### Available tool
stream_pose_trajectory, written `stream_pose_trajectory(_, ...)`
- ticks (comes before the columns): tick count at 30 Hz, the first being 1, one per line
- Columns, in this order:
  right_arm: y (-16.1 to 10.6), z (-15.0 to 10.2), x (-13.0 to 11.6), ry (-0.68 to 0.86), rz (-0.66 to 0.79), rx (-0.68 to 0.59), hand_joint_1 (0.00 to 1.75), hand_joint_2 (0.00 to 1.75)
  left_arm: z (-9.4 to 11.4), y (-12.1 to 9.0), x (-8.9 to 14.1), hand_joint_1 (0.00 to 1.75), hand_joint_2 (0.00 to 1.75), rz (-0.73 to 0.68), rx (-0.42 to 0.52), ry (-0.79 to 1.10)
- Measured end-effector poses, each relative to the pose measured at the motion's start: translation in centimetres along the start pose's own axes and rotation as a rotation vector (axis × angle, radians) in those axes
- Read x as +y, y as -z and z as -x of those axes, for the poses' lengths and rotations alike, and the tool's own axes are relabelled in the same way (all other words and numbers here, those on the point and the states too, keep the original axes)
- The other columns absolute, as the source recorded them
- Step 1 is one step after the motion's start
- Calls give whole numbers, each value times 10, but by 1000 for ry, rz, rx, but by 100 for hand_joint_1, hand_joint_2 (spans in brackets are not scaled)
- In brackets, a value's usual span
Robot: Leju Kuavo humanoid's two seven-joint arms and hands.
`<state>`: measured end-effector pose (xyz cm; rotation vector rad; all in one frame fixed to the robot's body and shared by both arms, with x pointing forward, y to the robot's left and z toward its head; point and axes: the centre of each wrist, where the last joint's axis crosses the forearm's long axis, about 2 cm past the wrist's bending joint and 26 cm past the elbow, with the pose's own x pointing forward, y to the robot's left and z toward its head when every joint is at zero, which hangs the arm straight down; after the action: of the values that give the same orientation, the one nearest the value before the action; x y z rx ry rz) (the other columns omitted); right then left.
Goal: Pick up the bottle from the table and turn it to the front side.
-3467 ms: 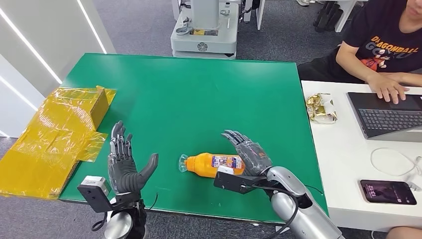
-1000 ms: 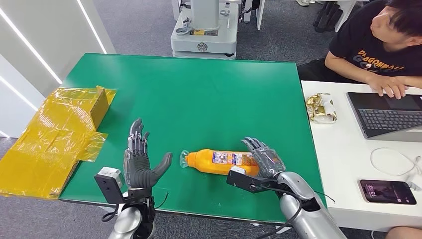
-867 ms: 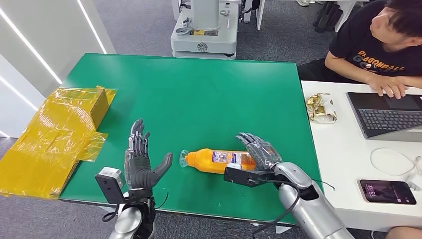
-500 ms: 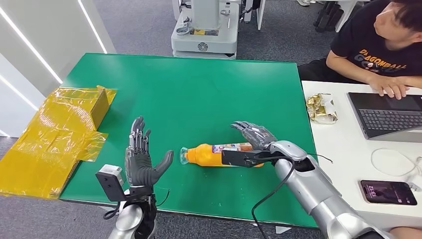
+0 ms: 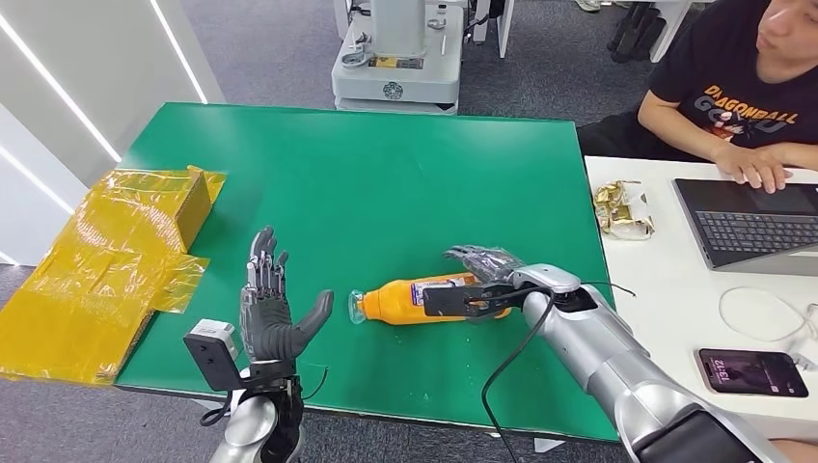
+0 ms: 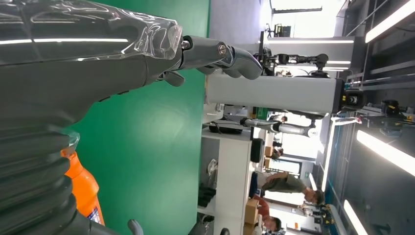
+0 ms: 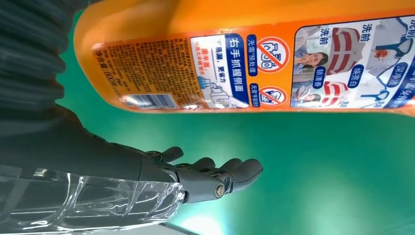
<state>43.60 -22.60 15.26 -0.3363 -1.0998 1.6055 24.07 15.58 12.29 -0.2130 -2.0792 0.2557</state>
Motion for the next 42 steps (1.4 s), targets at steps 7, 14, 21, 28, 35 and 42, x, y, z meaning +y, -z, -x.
stream_pose_trajectory(7,3,-3,1,13,-57,14,0,175,0,1,3,0,175,-18,-1,10)
stream_pose_trajectory(14,4,-3,4,27,-101,30,0,175,0,2,5,0,175,-32,-2,14)
stream_pose_trajectory(21,5,-2,7,21,-114,55,93,175,0,2,4,0,175,-35,-1,13)
stream_pose_trajectory(28,5,0,10,14,-99,77,162,175,0,2,4,0,175,-40,-1,15)
stream_pose_trajectory(35,5,2,12,10,-69,80,173,175,0,2,4,0,175,-41,1,15)
stream_pose_trajectory(42,6,0,22,21,74,56,175,175,0,0,4,0,175,-44,5,16)
